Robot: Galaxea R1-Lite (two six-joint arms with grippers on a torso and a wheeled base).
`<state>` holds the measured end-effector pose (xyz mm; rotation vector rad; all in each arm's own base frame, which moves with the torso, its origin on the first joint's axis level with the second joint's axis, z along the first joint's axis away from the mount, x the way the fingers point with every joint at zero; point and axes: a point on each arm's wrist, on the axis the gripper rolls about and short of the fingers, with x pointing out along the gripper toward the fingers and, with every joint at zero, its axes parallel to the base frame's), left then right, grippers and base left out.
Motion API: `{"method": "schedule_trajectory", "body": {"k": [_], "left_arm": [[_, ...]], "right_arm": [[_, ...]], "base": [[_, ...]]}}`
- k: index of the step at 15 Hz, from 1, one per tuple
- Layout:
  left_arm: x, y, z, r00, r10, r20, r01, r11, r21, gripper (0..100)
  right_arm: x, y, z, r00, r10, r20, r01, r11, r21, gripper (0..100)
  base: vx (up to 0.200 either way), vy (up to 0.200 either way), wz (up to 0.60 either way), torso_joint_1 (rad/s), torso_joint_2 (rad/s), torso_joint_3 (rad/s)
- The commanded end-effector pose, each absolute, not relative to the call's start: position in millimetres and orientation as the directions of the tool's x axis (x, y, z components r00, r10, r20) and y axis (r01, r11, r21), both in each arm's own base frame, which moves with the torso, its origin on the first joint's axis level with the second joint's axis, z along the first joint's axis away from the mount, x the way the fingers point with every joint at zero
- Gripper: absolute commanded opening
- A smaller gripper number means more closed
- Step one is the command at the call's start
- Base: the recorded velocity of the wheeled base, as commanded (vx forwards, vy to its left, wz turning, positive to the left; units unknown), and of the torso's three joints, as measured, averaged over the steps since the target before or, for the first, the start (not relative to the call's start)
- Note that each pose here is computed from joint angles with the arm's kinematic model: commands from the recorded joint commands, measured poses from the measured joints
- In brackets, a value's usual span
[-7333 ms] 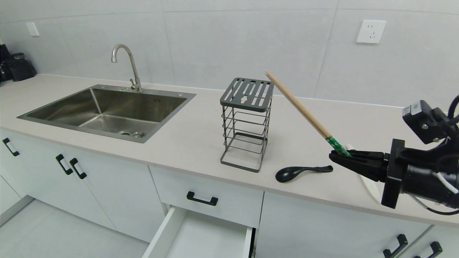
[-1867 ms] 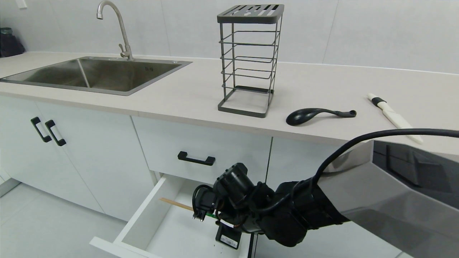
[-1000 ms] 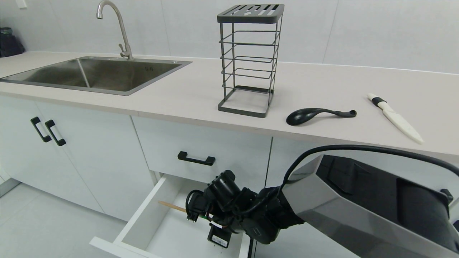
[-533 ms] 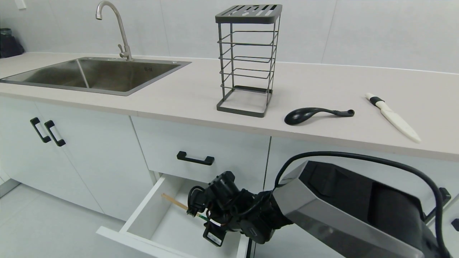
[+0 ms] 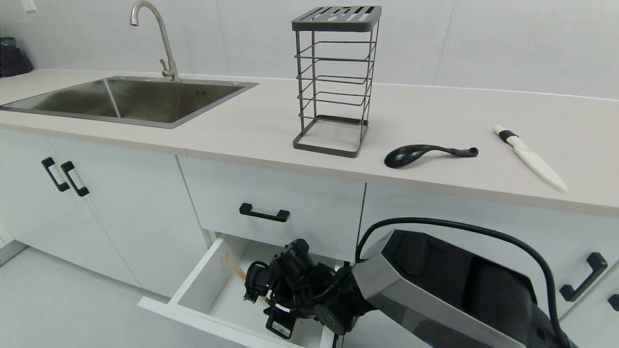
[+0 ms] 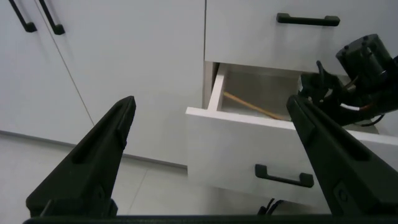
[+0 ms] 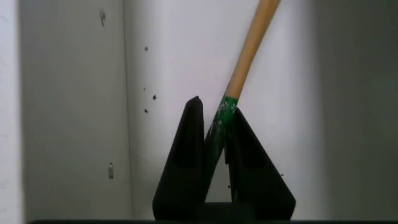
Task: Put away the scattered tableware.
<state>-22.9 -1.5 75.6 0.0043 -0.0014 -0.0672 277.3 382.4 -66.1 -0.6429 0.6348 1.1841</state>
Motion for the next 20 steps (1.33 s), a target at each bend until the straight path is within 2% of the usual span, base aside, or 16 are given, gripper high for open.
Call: {"method": "schedule_trajectory", "body": {"k": [1, 5, 12, 15, 20], "left_arm": [[-22.9, -1.5, 75.6, 0.998, -0.067, 0.002, 0.067, 0.998, 0.005, 100], [-22.9, -1.5, 75.6, 0.998, -0.067, 0.002, 0.067, 0.998, 0.005, 100], [-22.9, -1.5, 75.6, 0.998, -0.067, 0.002, 0.067, 0.998, 0.005, 100], [-22.9, -1.5, 75.6, 0.998, -0.067, 0.002, 0.067, 0.998, 0.005, 100], [-22.9, -1.5, 75.6, 0.998, -0.067, 0.002, 0.067, 0.998, 0.005, 100]], "right_arm": [[277.5, 382.7, -65.5, 0.259, 0.619, -0.742, -0.96, 0.251, -0.125, 100], [275.1, 385.0, -61.9, 0.268, 0.619, -0.738, -0.958, 0.251, -0.138, 100], [258.0, 381.8, -29.9, 0.262, 0.638, -0.724, -0.962, 0.232, -0.143, 100], [240.6, 372.0, 2.4, 0.258, 0.655, -0.71, -0.964, 0.219, -0.149, 100], [217.0, 357.6, 36.7, 0.267, 0.67, -0.693, -0.963, 0.209, -0.169, 100]], "base": [[0.0, 0.0, 0.0, 0.0, 0.0, 0.0], [0.0, 0.0, 0.0, 0.0, 0.0, 0.0], [0.0, 0.0, 0.0, 0.0, 0.0, 0.0], [0.0, 0.0, 0.0, 0.0, 0.0, 0.0], [0.0, 0.0, 0.0, 0.0, 0.0, 0.0]]}}
